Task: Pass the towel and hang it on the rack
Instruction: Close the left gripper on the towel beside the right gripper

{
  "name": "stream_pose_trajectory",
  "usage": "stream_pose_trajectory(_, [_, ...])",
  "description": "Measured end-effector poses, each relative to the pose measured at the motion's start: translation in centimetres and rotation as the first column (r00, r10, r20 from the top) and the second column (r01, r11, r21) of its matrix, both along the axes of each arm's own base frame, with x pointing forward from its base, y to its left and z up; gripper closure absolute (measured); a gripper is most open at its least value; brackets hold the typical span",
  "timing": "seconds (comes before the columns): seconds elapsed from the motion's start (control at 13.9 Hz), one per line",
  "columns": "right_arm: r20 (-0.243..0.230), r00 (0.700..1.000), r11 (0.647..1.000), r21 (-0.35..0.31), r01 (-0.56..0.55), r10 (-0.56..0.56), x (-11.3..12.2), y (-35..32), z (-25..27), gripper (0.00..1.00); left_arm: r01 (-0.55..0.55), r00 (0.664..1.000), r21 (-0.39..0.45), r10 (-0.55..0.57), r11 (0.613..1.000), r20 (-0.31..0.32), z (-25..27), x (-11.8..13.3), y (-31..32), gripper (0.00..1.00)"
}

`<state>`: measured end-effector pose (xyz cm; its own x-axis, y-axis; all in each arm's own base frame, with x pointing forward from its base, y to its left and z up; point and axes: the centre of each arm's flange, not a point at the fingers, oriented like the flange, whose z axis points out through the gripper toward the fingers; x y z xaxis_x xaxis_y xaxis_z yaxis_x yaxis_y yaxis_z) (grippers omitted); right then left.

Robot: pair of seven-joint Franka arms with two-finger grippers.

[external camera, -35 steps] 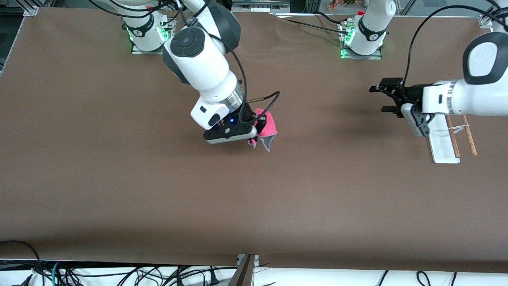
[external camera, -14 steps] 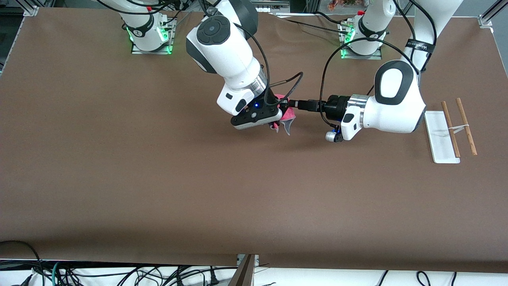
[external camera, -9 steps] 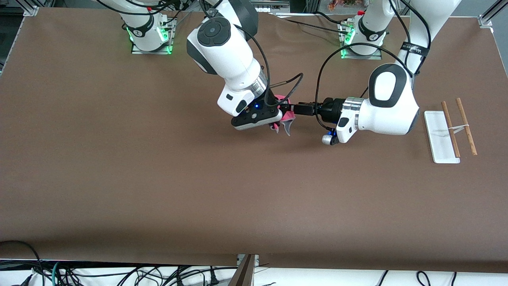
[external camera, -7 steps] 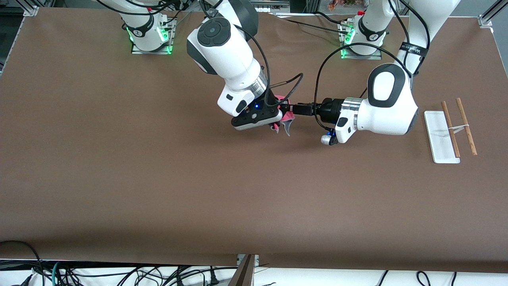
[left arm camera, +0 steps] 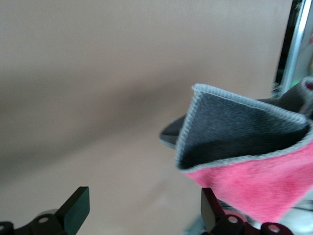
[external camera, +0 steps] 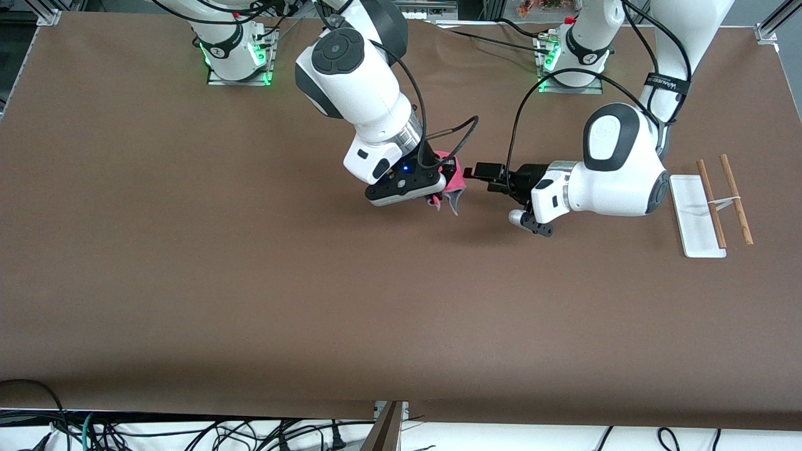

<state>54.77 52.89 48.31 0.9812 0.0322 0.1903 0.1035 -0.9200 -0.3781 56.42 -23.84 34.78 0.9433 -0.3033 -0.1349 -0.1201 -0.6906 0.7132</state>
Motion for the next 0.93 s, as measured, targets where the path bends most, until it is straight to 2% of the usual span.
stream_pose_trajectory(0.07, [0.0,1.0,1.0,0.0,0.0,0.0,0.0,0.0,0.0,0.94,0.057,0.995,-0.002,-0.056,0.998,0.085,-0.1,0.1,-0.5,0.0])
stream_pose_trajectory(0.22, [0.0,1.0,1.0,0.0,0.0,0.0,0.0,0.0,0.0,0.94,0.162,0.954,-0.005,-0.156,0.987,0.255,-0.7,-0.1,-1.4,0.0])
stream_pose_trajectory(0.36, [0.0,1.0,1.0,0.0,0.001,-0.001,0.0,0.0,0.0,0.94,0.265,0.876,0.018,-0.249,0.964,0.414,-1.9,-0.6,-2.9,0.0])
stream_pose_trajectory(0.5, [0.0,1.0,1.0,0.0,0.001,-0.001,0.0,0.0,0.0,0.94,0.361,0.781,0.054,-0.334,0.931,0.528,-2.9,-1.4,-4.7,0.0])
stream_pose_trajectory(0.65, [0.0,1.0,1.0,0.0,0.001,-0.001,0.0,0.0,0.0,0.94,0.419,0.727,0.07,-0.381,0.905,0.571,-3.1,-2.0,-5.9,0.0])
stream_pose_trajectory(0.93, [0.0,1.0,1.0,0.0,0.001,-0.001,0.0,0.0,0.0,0.94,0.475,0.682,0.069,-0.416,0.877,0.601,-2.1,-3.3,-8.6,0.0])
